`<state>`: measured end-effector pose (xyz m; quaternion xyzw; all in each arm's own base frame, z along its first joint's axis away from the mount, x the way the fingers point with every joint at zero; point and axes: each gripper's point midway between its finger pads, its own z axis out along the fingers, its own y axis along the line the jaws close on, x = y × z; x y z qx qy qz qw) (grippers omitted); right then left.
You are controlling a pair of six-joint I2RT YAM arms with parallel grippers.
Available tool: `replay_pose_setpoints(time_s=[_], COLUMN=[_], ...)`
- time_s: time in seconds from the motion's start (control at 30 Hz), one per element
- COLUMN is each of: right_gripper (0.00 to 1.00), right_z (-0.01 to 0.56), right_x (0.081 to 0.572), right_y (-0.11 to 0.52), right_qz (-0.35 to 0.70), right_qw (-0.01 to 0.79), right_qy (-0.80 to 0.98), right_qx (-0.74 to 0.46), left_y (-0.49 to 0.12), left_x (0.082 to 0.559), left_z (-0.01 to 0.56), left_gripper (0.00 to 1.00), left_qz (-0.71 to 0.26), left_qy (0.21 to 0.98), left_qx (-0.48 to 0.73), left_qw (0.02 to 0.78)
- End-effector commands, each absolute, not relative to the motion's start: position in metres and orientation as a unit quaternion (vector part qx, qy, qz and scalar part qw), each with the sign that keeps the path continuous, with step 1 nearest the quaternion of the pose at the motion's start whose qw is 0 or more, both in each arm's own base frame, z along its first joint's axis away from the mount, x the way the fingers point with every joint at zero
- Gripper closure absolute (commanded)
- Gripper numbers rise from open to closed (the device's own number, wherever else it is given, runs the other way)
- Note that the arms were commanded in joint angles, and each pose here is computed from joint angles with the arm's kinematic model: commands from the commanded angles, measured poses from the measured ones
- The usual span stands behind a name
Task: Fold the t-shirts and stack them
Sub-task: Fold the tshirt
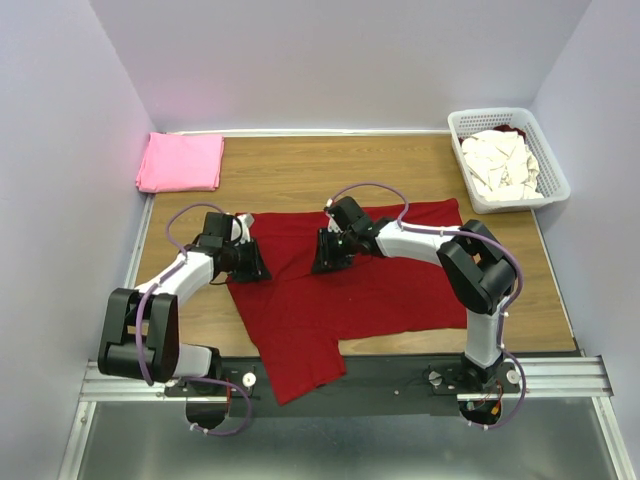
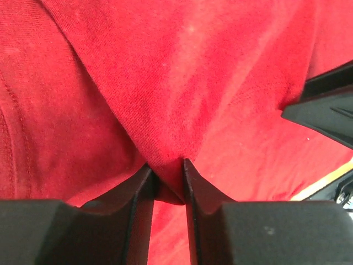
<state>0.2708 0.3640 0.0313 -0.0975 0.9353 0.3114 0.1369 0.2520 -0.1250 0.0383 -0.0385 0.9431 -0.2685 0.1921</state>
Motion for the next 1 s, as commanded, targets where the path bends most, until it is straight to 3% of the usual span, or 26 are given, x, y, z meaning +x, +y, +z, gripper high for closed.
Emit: replay_pose_setpoints(time_s=[0.0, 0.2, 0.53, 0.67, 0.77, 0.83, 0.97], right_gripper=[0.58, 0.59, 0.97, 0.99, 0.99, 0.99, 0.99], right_z=[0.025, 0.024, 0.049, 0.063, 0.070, 0.075, 0.069], right_x=[0.265, 0.264, 0.260, 0.260, 0.257, 0.258, 0.257], right_y=[0.370, 0.373, 0.373, 0.369, 0.366, 0.363, 0.355], right_qz=[0.323, 0.332, 0.349, 0.358, 0.359, 0.352, 0.332], right_qw=[0.124, 0.118, 0.134, 0.141, 0.137, 0.138, 0.130], right_qy=[0.933, 0.931, 0.921, 0.916, 0.916, 0.917, 0.925], right_qx=[-0.101, -0.100, -0.111, -0.113, -0.118, -0.124, -0.132], left_y=[-0.133, -0.138, -0.140, -0.137, -0.134, -0.131, -0.128], left_x=[0.245, 0.240, 0.239, 0.244, 0.247, 0.250, 0.251], left_z=[0.054, 0.065, 0.080, 0.076, 0.070, 0.067, 0.068], left_gripper=[0.67, 0.78, 0.79, 0.79, 0.74, 0.63, 0.50], left_qz=[-0.291, -0.309, -0.320, -0.308, -0.296, -0.287, -0.277], left_qy=[0.937, 0.932, 0.927, 0.930, 0.935, 0.937, 0.938], left_qx=[-0.026, -0.021, -0.022, -0.026, -0.032, -0.038, -0.042], left_qw=[0.192, 0.188, 0.195, 0.197, 0.195, 0.198, 0.203])
